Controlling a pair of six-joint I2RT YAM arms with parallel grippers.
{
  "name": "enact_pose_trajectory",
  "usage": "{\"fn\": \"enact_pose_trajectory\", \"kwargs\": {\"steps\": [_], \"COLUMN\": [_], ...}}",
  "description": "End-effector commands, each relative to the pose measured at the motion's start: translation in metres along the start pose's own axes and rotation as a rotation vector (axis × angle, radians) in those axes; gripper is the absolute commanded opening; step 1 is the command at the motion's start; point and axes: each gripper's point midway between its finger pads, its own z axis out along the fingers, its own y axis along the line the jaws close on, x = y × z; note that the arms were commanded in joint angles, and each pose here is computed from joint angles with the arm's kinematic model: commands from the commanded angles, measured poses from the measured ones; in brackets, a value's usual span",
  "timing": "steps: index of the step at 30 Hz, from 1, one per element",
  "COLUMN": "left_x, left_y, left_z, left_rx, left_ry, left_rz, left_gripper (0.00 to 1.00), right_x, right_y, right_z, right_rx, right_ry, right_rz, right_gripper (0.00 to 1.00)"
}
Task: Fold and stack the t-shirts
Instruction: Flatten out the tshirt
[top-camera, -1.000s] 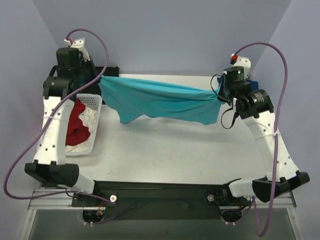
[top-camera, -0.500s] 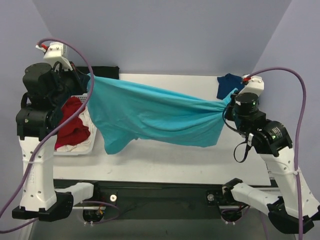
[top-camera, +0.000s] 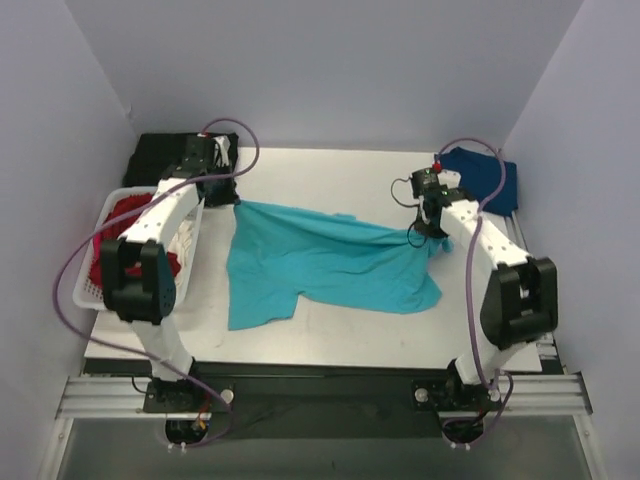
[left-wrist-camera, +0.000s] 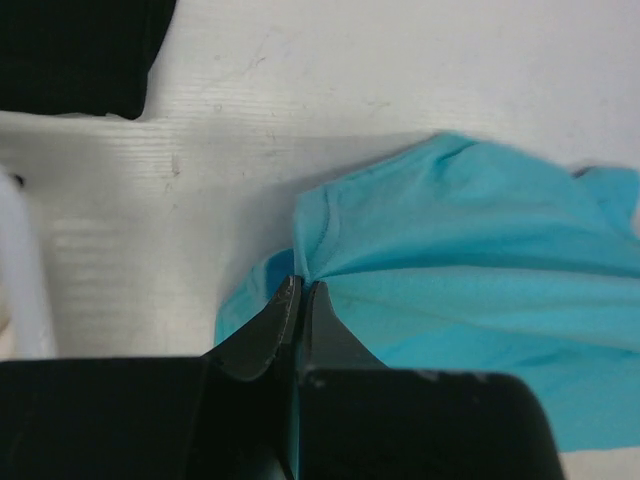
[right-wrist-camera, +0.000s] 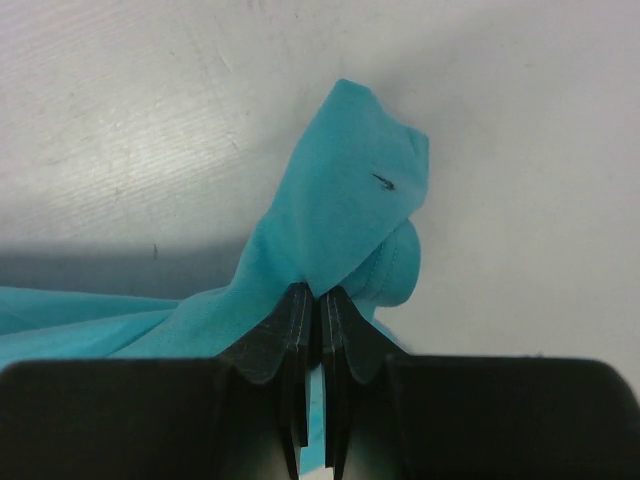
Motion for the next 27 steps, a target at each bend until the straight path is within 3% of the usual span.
{"fn": "enact_pose_trajectory", "kwargs": {"steps": [1, 5, 7, 16, 17, 18, 20, 21, 24, 26, 27], "left_x": [-0.036, -0.044, -0.063, -0.077, -0.081, -0.083, -0.088, -0.091, -0.097, -0.115, -0.105], "left_y": [-0.011, -0.003, -0.008, -0.009, -0.010, -0.011, -0.013, -0.012, -0.010, -0.014, -0.010], "left_z": [0.040, 0.091, 0.096, 0.142, 0.145, 0.147, 0.149, 0.148, 0.139, 0.119, 0.120], "left_rx": [0.031, -0.025, -0.018, -0.020, -0.016, -0.013, -0.008, -0.012, -0.028, -0.025, -0.038], "left_ry": [-0.086, -0.065, -0.087, -0.068, -0.075, -0.079, -0.086, -0.093, -0.130, -0.203, -0.185], "left_rz": [0.005, -0.010, -0.005, -0.023, -0.024, -0.025, -0.023, -0.022, -0.017, -0.014, -0.022], "left_gripper": [0.00, 0.00, 0.00, 0.03, 0.12, 0.39, 0.53, 0.70, 0.79, 0.81, 0.81], "right_x": [-0.028, -0.040, -0.056, -0.078, -0.083, -0.085, -0.090, -0.091, -0.097, -0.102, -0.101], "right_y": [0.009, 0.019, 0.021, 0.010, 0.009, 0.008, 0.007, 0.006, 0.003, 0.000, -0.002], "right_z": [0.023, 0.059, 0.066, 0.100, 0.101, 0.102, 0.100, 0.099, 0.090, 0.081, 0.079], "right_rx": [0.011, 0.034, 0.031, 0.065, 0.065, 0.070, 0.070, 0.072, 0.076, 0.075, 0.075], "right_ry": [-0.025, 0.019, 0.006, 0.036, 0.032, 0.031, 0.020, 0.016, -0.005, -0.026, -0.027], "right_rz": [0.048, 0.011, 0.022, 0.045, 0.051, 0.051, 0.050, 0.052, 0.062, 0.083, 0.087], "right_gripper": [0.00, 0.00, 0.00, 0.01, 0.07, 0.26, 0.39, 0.45, 0.50, 0.51, 0.51]}}
